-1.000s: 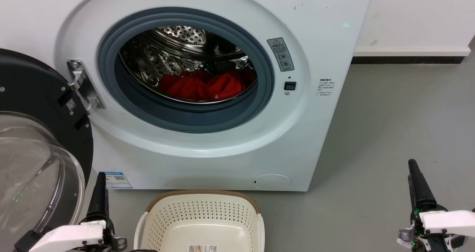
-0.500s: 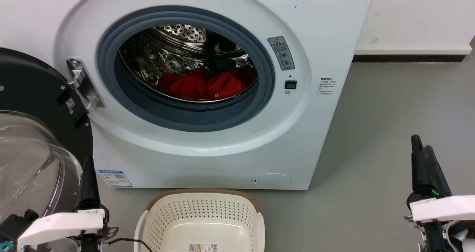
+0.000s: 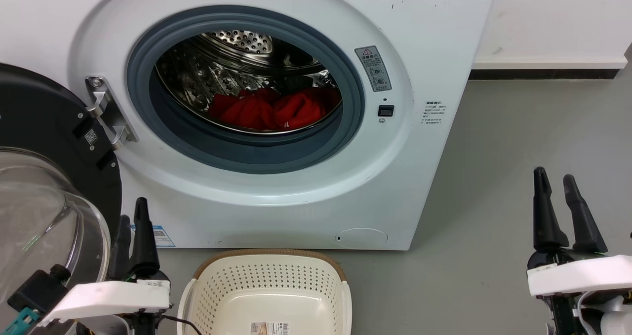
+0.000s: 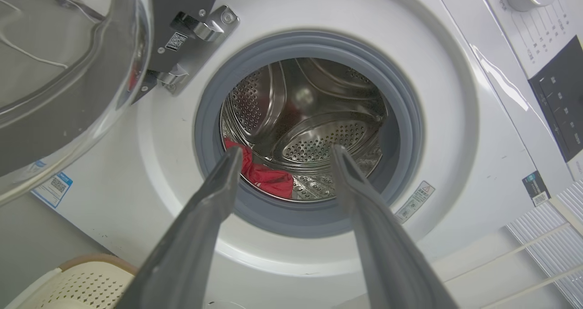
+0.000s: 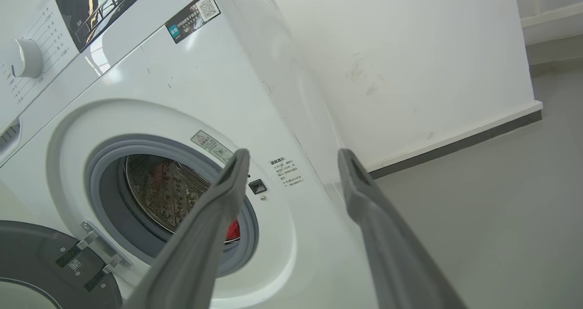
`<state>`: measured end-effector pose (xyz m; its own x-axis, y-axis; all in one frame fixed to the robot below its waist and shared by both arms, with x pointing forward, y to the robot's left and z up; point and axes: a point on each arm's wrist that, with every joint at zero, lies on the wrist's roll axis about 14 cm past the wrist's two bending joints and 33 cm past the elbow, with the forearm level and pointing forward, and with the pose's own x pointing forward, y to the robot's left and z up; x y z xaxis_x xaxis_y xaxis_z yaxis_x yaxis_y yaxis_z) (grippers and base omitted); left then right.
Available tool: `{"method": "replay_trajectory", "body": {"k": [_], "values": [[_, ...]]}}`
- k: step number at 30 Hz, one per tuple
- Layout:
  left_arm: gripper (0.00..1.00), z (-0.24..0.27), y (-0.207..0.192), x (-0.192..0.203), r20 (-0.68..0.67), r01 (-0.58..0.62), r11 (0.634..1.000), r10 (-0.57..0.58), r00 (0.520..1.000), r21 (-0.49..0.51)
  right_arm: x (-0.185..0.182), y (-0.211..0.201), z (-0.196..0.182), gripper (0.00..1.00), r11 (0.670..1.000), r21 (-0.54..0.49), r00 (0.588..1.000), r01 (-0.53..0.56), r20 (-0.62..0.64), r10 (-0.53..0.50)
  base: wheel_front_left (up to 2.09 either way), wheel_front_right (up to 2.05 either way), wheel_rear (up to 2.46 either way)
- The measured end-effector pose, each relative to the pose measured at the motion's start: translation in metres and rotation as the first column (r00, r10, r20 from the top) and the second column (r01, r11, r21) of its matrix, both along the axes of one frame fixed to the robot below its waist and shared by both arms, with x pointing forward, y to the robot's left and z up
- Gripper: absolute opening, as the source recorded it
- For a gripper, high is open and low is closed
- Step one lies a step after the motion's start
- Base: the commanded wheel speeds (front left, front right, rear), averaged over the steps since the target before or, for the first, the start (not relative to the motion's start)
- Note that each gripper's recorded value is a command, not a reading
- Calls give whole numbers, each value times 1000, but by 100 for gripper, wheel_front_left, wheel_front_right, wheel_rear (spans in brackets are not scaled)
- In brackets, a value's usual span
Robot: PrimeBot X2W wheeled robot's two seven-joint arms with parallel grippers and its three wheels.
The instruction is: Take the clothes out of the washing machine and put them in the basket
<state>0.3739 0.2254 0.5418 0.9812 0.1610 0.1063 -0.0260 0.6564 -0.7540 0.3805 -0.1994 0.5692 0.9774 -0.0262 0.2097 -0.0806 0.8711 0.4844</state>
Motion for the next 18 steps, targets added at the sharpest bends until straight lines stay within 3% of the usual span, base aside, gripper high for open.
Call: {"method": "replay_trajectory", "body": {"k": [8,18], "values": [[100,13,-18,0,36,36,987,-42,998,159,-2,12,8,100,991,-137,999,-9,30,13,0,0,0],[100,20,-42,-2,41,67,929,-88,995,365,-6,17,-7,100,966,-257,1000,-11,-3,10,0,0,0]]}}
